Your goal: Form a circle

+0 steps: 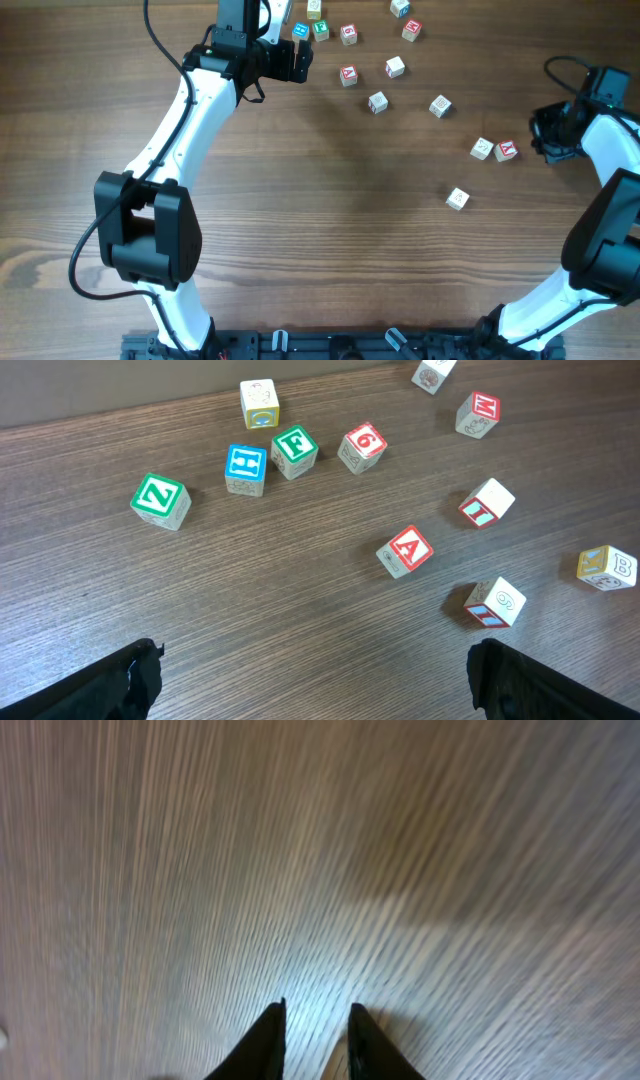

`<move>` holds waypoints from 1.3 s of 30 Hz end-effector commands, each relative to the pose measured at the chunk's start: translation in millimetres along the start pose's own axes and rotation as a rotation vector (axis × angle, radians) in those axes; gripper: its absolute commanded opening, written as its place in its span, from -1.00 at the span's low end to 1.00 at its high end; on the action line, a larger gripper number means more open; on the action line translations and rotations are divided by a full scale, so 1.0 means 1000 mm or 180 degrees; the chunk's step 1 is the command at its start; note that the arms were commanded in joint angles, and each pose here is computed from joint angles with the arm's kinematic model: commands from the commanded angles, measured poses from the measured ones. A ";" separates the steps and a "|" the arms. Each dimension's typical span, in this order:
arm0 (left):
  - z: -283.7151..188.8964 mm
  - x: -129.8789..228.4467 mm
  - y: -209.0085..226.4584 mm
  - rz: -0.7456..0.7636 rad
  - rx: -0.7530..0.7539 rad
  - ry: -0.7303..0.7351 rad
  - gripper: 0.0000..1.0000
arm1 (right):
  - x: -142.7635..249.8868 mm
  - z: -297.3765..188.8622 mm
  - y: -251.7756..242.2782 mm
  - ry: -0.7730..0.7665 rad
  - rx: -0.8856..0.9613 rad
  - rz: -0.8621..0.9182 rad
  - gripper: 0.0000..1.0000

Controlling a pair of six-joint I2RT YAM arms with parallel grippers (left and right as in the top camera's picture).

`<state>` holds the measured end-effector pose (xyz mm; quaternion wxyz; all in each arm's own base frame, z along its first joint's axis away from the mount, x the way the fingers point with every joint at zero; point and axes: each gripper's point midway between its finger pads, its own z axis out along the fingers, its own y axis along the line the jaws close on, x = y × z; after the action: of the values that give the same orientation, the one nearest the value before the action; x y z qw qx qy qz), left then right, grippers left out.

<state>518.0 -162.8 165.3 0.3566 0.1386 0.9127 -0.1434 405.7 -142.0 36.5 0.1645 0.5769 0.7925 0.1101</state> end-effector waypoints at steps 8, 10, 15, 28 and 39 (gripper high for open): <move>0.004 0.005 0.003 -0.0026 -0.0017 0.0042 1.00 | 0.026 0.007 0.002 0.0251 0.0056 -0.0265 -0.88; 0.004 0.005 0.003 -0.0026 -0.0017 0.0042 1.00 | 0.024 0.007 0.001 0.0215 0.0082 -0.0264 -0.88; 0.004 0.005 0.003 -0.0025 -0.0017 0.0043 1.00 | 0.016 0.006 -0.010 0.0056 0.0274 -0.0262 -0.91; 0.004 0.005 0.003 -0.0026 -0.0017 0.0041 1.00 | -0.030 0.026 0.066 -0.0351 -0.0481 -0.0733 -0.90; 0.004 0.007 0.003 -0.0031 -0.0017 0.0066 1.00 | -0.053 -0.002 0.066 -0.0166 0.0419 -0.1194 -0.91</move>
<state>517.5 -162.7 164.7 0.3552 0.1386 0.9133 -0.1433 504.4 -166.8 95.5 0.2164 0.4431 0.8672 0.0693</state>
